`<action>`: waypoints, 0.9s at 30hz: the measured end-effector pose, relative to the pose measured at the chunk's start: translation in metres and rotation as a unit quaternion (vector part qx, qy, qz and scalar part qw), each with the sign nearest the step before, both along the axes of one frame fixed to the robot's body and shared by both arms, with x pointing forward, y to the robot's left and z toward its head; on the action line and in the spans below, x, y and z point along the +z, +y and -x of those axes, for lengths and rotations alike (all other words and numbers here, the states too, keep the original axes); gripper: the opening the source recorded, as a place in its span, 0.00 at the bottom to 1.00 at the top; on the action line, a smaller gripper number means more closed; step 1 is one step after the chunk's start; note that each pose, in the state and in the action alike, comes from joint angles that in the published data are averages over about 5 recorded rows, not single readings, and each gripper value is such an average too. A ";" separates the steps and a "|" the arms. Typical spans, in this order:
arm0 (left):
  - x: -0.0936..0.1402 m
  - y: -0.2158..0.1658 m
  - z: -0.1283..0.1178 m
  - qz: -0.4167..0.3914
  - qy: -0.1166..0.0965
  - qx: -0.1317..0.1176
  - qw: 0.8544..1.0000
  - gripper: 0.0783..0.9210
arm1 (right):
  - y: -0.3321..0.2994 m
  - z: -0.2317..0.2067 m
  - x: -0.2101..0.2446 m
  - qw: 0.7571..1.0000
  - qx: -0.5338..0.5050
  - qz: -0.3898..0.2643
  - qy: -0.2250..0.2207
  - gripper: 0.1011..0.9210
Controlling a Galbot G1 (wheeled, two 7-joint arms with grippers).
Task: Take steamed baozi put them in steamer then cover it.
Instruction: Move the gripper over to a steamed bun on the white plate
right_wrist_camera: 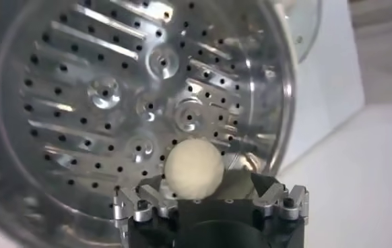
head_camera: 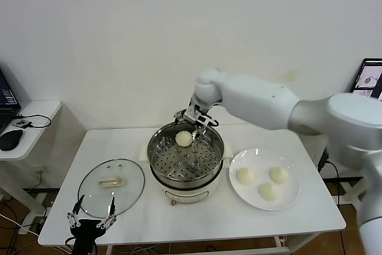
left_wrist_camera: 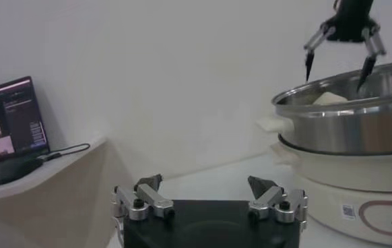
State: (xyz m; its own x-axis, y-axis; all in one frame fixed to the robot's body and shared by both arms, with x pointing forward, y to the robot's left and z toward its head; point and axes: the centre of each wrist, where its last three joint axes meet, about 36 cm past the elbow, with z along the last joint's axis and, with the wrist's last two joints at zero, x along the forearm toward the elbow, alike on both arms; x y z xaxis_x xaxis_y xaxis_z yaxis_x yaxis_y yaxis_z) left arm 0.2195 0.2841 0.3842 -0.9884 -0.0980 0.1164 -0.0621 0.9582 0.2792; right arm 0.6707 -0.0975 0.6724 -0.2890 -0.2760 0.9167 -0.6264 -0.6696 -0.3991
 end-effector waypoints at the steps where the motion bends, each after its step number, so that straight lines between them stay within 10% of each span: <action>1: 0.001 0.000 0.000 0.000 0.000 -0.001 1.000 0.88 | -0.009 0.004 0.003 1.000 -0.017 -0.004 0.003 0.88; 27: 0.001 0.007 -0.001 -0.014 0.002 -0.007 1.000 0.88 | -0.209 0.076 -0.089 0.960 -0.275 -0.015 0.055 0.88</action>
